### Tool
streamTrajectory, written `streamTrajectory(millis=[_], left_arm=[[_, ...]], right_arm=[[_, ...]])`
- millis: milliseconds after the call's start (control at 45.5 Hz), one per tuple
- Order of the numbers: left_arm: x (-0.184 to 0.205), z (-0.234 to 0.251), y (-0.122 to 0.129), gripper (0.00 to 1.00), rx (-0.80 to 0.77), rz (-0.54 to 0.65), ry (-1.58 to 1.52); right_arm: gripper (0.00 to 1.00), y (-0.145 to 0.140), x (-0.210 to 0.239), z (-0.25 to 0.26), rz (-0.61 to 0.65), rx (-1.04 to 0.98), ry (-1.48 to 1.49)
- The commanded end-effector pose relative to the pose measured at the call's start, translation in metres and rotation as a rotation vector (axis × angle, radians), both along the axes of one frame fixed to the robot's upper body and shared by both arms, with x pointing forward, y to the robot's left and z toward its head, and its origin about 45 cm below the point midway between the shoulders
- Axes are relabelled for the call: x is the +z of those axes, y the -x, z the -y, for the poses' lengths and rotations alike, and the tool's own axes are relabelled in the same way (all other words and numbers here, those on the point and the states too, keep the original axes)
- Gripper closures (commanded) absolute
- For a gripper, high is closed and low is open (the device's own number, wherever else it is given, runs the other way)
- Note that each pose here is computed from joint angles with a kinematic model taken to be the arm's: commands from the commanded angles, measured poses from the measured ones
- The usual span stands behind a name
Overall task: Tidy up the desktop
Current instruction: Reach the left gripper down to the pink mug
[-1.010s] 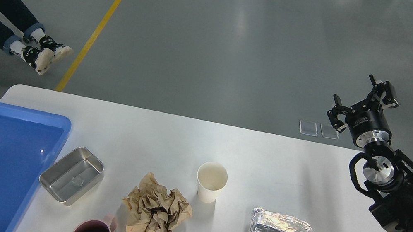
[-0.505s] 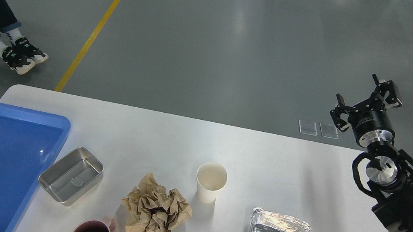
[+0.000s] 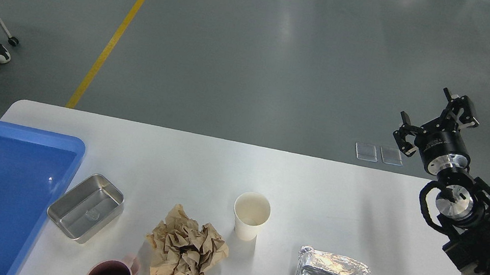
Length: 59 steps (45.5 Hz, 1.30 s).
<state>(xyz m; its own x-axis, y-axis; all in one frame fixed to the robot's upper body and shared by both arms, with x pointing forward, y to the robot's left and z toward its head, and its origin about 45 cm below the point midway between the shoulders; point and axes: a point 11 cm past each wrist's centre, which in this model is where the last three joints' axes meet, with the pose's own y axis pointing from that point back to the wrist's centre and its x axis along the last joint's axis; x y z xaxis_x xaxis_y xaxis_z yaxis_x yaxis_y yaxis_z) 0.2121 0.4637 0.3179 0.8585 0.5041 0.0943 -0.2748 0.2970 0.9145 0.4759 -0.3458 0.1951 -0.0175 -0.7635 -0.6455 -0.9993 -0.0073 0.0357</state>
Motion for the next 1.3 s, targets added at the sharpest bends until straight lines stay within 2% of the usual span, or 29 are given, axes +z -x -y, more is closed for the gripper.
streamTrajectory(millis=[0, 110, 242, 549, 944, 1273], left_arm=[[-0.028, 0.03, -0.02, 0.06, -0.085, -0.037, 0.04], [-0.055, 0.062, -0.037, 0.03, -0.159, -0.06, 0.072], [-0.074, 0.094, -0.044, 0.02, -0.25, -0.097, 0.086], [-0.101, 0.122, -0.037, 0.02, -0.395, -0.223, 0.033], [-0.147, 0.175, -0.054, 0.02, -0.55, -0.228, -0.014], [-0.167, 0.206, -0.043, 0.01, -0.664, -0.283, -0.031]], right_arm=[[0.0, 0.0, 0.001, 0.001, 0.0, 0.003, 0.01], [0.0, 0.0, 0.001, 0.002, 0.001, 0.002, 0.011], [0.0, 0.0, 0.002, 0.006, 0.001, -0.003, 0.016], [0.0, 0.001, 0.003, 0.012, 0.002, -0.01, 0.024], [0.0, 0.001, 0.006, 0.018, 0.006, -0.018, 0.032], [0.0, 0.002, 0.009, 0.027, 0.009, -0.03, 0.044]])
